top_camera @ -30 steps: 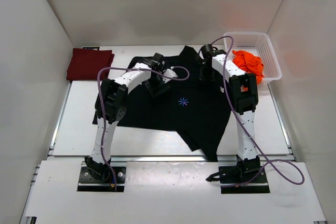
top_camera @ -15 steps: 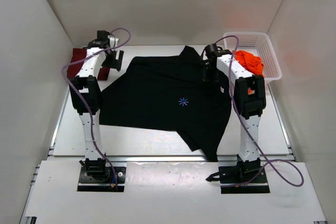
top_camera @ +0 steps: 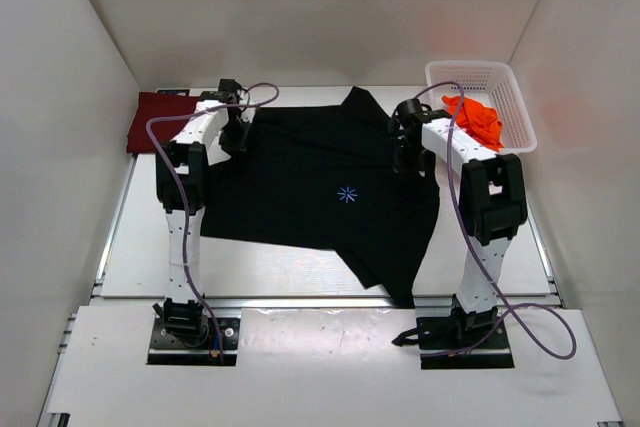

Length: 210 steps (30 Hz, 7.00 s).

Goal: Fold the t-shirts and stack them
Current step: Flatten out the tshirt

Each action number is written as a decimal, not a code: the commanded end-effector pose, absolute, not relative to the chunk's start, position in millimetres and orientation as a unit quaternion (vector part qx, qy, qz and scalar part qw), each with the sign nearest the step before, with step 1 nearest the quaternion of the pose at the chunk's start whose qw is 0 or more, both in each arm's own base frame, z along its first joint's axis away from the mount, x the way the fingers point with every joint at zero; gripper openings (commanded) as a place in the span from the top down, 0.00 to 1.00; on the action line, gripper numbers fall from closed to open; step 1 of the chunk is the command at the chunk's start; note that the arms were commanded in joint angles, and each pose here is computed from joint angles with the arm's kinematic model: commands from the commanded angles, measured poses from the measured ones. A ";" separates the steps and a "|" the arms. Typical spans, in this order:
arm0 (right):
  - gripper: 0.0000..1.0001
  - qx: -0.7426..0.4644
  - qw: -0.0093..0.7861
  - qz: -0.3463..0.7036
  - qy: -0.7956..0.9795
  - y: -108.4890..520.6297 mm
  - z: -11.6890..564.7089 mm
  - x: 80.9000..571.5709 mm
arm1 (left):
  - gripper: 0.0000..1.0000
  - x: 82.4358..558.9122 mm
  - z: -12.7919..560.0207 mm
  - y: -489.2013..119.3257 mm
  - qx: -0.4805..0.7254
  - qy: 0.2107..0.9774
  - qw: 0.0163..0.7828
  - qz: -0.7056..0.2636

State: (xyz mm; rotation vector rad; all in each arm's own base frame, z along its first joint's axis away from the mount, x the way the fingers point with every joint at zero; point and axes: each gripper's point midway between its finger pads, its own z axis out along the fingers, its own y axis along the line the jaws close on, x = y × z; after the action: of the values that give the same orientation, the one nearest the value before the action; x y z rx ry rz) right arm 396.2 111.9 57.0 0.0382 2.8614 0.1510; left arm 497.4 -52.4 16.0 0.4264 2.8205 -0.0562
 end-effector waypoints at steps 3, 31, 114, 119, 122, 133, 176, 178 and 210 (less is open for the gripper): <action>0.99 0.035 0.180 0.053 0.982 104.0 76.0 386.6 | 0.94 487.8 35.3 -45.2 0.184 0.968 0.142 0.095; 0.99 0.023 0.175 0.098 0.979 103.4 56.9 342.8 | 0.15 491.3 213.5 -144.7 0.191 0.898 0.385 -0.096; 1.00 0.069 0.104 0.093 0.988 91.6 20.1 300.6 | 0.80 368.1 50.8 -247.1 0.359 0.916 0.061 -0.167; 1.00 0.075 0.100 0.088 0.988 89.5 15.9 296.2 | 0.91 398.6 104.9 -243.4 0.348 0.912 0.148 -0.160; 1.00 0.070 0.080 0.081 0.991 88.9 7.8 288.5 | 0.91 427.3 154.0 -231.2 0.333 0.901 0.244 -0.133; 1.00 0.060 0.043 0.080 0.994 95.8 -6.1 293.3 | 0.86 564.4 207.9 -109.5 0.116 0.888 0.446 0.011; 0.52 0.068 0.063 0.158 0.983 137.3 33.4 135.6 | 0.19 413.8 5.5 51.9 -0.017 0.988 0.139 0.070; 0.51 0.062 0.056 0.174 0.981 144.4 37.3 130.9 | 0.35 411.4 1.3 49.1 -0.014 0.988 0.139 0.064; 1.00 0.041 0.456 0.195 0.867 75.4 294.5 347.6 | 1.00 416.6 335.3 -35.3 0.130 0.818 0.559 0.047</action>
State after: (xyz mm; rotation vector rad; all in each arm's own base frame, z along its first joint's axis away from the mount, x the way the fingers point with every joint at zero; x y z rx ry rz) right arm 374.0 78.6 375.0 0.0191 1.9605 0.4879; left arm 412.0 -22.8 456.8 0.2108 1.6300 0.1180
